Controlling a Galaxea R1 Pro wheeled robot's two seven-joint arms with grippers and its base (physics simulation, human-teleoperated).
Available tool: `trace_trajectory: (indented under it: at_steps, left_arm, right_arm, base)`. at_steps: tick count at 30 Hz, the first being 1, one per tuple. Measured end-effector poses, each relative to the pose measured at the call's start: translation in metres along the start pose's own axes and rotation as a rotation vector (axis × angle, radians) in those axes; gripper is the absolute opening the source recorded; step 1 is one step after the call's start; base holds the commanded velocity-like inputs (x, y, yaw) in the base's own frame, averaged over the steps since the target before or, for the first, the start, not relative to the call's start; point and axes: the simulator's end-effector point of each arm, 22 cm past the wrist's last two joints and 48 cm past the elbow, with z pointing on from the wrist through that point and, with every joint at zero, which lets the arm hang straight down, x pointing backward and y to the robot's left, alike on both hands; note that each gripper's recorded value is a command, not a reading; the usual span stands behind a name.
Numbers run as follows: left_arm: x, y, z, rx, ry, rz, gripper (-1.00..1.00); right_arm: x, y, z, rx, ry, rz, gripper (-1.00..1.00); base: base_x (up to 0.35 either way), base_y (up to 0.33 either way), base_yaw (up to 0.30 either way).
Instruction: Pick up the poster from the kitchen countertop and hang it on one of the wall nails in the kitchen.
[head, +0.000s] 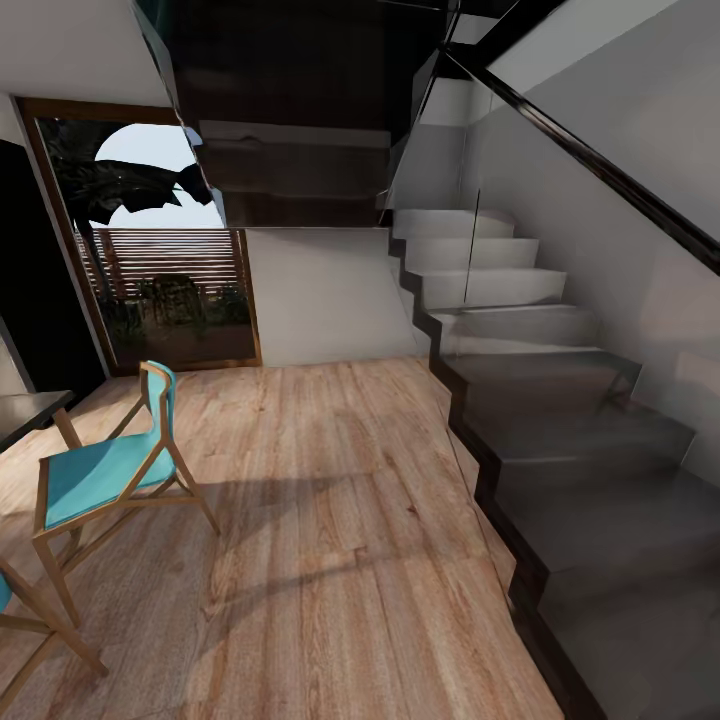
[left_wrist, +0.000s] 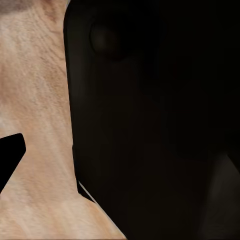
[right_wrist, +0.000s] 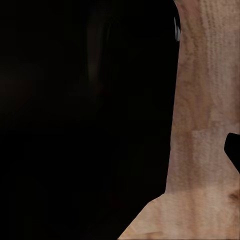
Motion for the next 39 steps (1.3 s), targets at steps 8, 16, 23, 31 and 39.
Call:
trace_trajectory:
  at_steps: [8,16,23,31,39]
  left_arm:
    - [-0.003,-0.005,0.000,0.016,-0.006,0.001,1.00]
    - [-0.003,-0.005,0.000,0.016,-0.006,0.001,1.00]
    - [-0.001,-0.010,0.000,0.020,-0.005,0.000,1.00]
    - [-0.082,-0.041,-0.011,0.056,-0.202,-0.007,1.00]
    - [-0.257,-0.029,-0.086,0.044,-0.606,-0.023,1.00]
  right_arm:
    - [0.006,0.009,0.000,-0.013,0.022,0.002,1.00]
    - [0.006,0.009,0.000,-0.013,0.022,0.002,1.00]
    - [-0.001,0.007,0.000,-0.010,0.009,0.001,1.00]
    - [-0.240,-0.013,-0.052,0.018,-0.538,0.000,1.00]
    - [-0.311,-0.017,-0.095,0.025,-0.719,-0.003,1.00]
  base:
    - [0.000,0.000,0.000]
    - [0.000,0.000,0.000]
    - [0.000,0.000,0.000]
    - [0.000,0.000,0.000]
    - [0.000,0.000,0.095]
